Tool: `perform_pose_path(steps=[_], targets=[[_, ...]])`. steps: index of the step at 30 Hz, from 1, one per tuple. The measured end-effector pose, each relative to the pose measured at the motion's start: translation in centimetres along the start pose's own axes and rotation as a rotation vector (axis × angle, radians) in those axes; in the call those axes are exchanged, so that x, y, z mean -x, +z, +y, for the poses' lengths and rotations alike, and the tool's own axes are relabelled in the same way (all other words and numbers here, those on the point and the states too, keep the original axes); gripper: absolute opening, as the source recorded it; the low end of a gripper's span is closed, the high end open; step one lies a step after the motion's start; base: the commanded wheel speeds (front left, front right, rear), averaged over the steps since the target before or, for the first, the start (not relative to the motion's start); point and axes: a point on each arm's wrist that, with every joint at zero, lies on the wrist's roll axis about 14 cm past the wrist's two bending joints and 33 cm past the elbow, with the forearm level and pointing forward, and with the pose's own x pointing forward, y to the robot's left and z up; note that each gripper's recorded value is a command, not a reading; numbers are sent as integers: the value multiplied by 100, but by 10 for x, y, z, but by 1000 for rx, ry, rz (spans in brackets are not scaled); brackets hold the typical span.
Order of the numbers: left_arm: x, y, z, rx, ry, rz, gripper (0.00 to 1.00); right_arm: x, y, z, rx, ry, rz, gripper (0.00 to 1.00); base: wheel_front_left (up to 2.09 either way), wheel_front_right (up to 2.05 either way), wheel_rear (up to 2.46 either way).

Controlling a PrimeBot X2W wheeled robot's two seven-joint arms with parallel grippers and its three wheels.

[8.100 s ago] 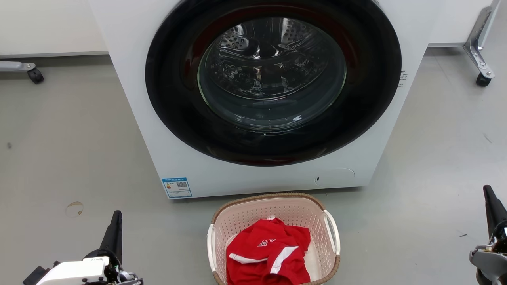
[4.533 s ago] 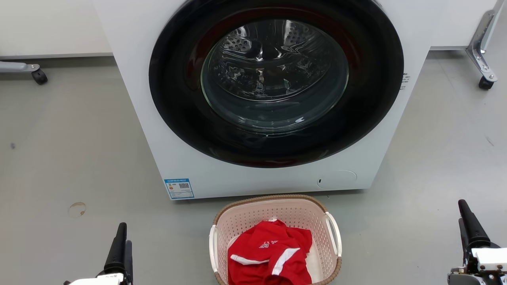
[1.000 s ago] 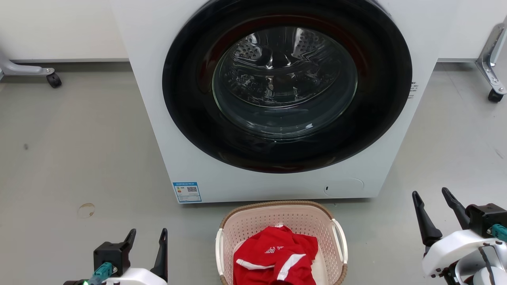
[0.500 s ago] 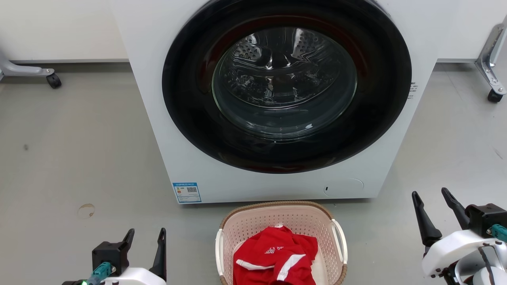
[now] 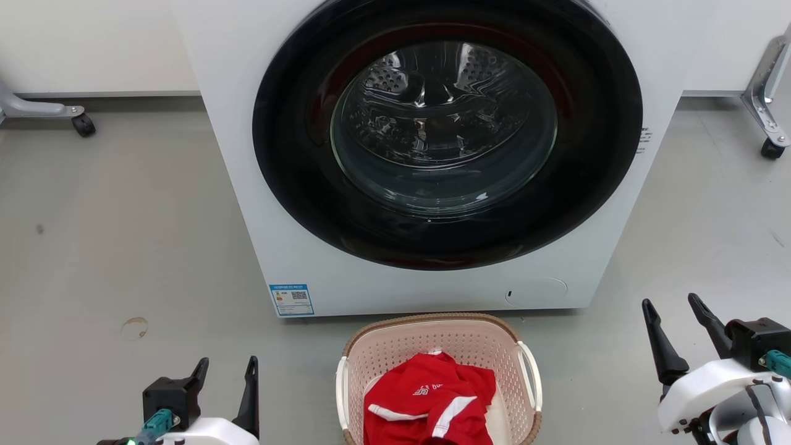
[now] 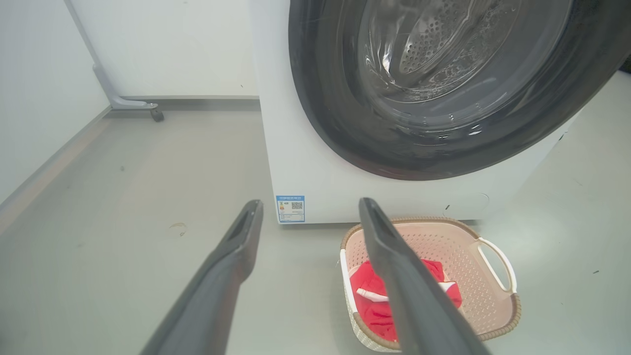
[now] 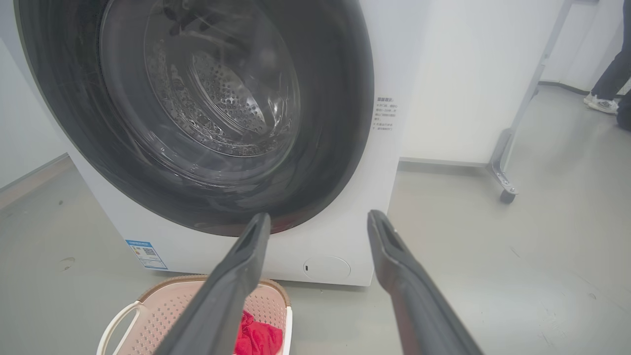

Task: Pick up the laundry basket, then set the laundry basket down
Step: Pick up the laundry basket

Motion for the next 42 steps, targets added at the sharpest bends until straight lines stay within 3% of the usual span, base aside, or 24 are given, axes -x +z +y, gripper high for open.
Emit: perform_pose_path(steps=[20,31,42], targets=[[-7,-17,-6,15,-7,63,100,-6,-17,-3,-15,-5,58,100,0,0,0],[-47,-33,-10,57,-13,108,100,-37,-42,-13,-35,-10,129,100,0,0,0],[-96,-69,-18,95,-27,180,100,-64,-90,-36,-56,-33,238,100,0,0,0]])
